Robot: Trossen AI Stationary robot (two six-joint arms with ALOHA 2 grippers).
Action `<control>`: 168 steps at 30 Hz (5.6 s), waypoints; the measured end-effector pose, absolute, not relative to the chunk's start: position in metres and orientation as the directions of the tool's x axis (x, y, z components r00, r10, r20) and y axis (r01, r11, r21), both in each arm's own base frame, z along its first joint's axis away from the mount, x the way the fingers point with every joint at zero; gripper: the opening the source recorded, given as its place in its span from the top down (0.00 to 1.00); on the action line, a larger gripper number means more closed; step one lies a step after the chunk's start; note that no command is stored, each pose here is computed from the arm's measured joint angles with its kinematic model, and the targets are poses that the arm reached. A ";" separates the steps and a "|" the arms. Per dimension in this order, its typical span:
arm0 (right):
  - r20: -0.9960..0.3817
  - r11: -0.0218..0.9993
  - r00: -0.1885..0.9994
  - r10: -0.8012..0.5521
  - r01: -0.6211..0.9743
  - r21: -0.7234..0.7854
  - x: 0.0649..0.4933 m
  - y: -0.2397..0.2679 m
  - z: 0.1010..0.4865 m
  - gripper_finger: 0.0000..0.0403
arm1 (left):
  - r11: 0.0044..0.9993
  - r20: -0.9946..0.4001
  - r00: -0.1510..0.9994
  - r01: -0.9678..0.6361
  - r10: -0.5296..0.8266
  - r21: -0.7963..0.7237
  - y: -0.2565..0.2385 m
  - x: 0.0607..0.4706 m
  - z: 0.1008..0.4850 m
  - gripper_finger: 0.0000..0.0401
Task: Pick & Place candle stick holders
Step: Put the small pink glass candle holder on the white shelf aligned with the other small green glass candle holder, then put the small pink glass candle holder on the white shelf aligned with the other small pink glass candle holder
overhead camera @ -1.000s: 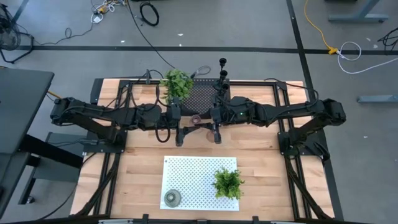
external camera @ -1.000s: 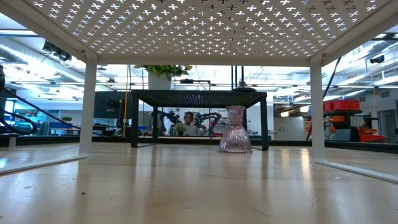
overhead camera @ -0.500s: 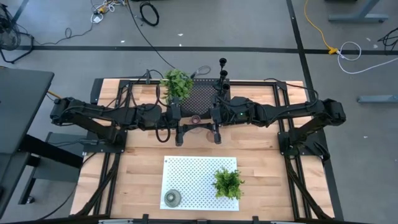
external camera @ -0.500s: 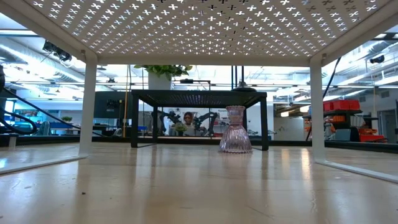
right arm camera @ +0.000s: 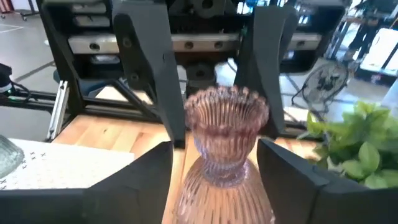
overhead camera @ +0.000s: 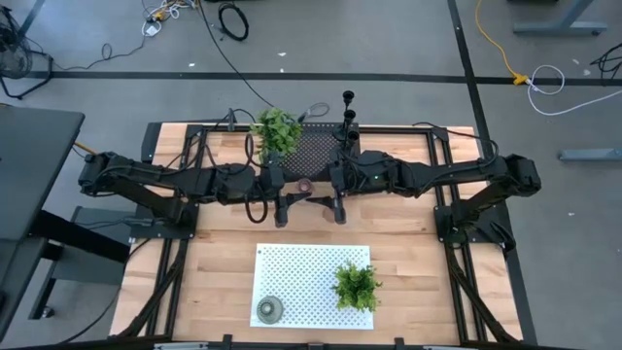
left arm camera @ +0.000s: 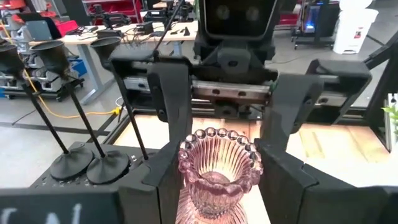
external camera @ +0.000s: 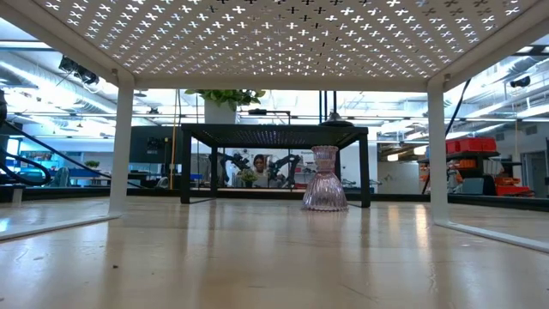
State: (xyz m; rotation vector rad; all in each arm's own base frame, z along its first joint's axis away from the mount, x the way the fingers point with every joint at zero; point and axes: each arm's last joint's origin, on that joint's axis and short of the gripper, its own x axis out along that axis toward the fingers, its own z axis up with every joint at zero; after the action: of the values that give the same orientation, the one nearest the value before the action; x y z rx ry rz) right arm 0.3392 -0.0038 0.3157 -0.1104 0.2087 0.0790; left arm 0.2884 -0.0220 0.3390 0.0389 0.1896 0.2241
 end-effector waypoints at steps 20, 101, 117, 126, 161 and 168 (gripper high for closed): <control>-0.361 0.994 0.930 0.071 -0.095 -0.049 0.312 -0.003 0.321 0.49 | 0.982 -0.369 0.913 -0.188 0.175 0.002 -0.068 0.224 0.345 0.57; -0.318 0.994 0.948 0.023 -0.056 -0.096 0.295 -0.002 0.339 0.50 | 0.941 -0.162 0.986 -0.079 0.026 -0.330 -0.189 0.199 0.241 0.29; -0.318 0.994 0.948 0.023 -0.056 -0.097 0.295 -0.002 0.339 0.50 | 0.941 -0.146 0.989 -0.016 -0.036 -0.339 -0.188 0.203 0.244 0.40; -0.322 0.994 0.947 0.023 -0.057 -0.096 0.295 -0.002 0.339 0.50 | 0.947 -0.066 0.994 0.066 -0.091 -0.315 -0.191 0.204 0.255 0.42; -0.628 0.980 0.753 -0.197 0.167 -0.107 0.265 -0.012 0.229 0.50 | 0.899 0.023 0.905 -0.420 0.426 -0.122 -0.171 0.207 0.268 0.42; -0.576 0.978 0.794 -0.194 0.206 -0.045 0.260 -0.011 0.206 0.50 | 0.886 0.022 0.891 -0.448 0.454 -0.116 -0.164 0.212 0.268 0.42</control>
State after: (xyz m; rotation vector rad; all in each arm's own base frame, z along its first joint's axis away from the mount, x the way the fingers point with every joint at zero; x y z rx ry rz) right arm 0.2598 -0.0113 0.2060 0.0202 0.6173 -0.2148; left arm 0.2121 -0.1640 0.2679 -0.1092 -0.0486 0.4690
